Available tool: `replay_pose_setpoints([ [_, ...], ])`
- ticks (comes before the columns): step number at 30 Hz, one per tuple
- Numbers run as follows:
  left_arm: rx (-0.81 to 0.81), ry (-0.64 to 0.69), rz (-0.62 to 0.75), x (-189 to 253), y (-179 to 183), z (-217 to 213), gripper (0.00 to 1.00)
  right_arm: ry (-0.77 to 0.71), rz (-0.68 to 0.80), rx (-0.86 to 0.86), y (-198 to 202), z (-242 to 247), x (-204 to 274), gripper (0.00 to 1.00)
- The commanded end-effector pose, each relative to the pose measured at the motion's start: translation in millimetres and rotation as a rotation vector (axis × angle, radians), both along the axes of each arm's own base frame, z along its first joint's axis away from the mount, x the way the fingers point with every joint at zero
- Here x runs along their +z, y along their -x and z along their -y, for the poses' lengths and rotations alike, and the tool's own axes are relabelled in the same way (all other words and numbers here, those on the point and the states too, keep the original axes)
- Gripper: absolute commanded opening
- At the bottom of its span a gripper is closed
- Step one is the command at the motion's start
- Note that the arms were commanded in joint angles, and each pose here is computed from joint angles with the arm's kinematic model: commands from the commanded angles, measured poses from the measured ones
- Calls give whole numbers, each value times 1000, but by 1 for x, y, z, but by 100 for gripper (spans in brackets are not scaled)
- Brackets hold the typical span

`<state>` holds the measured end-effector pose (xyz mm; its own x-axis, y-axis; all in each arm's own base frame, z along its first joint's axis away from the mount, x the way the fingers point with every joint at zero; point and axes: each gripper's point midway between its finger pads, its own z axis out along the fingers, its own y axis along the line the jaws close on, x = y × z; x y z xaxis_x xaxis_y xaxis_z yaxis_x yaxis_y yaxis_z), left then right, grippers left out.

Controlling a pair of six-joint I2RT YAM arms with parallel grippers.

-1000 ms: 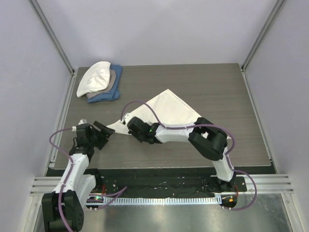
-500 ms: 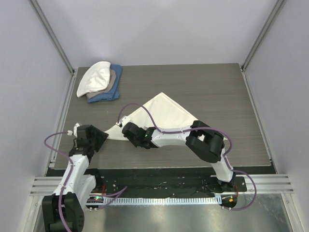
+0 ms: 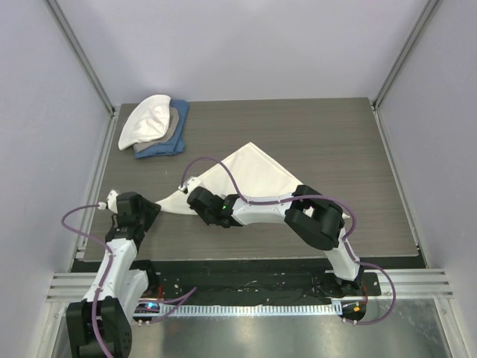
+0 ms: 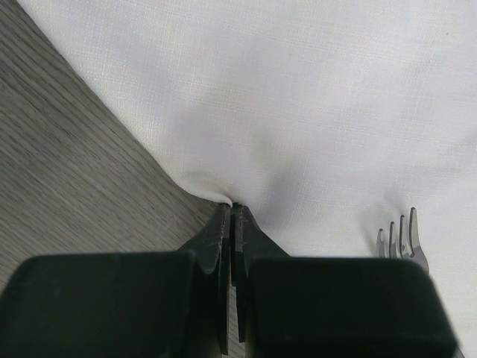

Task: Fold the napkin, place the utensils inside, and roll it up
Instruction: Fold the napkin

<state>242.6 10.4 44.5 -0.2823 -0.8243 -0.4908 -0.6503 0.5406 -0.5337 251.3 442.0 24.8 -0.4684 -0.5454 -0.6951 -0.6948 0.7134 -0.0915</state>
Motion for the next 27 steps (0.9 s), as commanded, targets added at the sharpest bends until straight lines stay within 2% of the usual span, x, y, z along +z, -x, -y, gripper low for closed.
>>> replay_pose_setpoints([
  [1,30,-28,87,14,-19,-10,54,-13,-24,-10,0,-4,-4,1],
  [9,58,4,71,5,-25,-16,44,-15,-36,-7,2,-6,-7,1],
  [20,73,23,57,-7,-30,-22,42,-10,-50,-1,4,-6,-11,1],
  [27,76,24,47,-12,-31,-24,34,-17,-57,5,5,-8,-10,1],
])
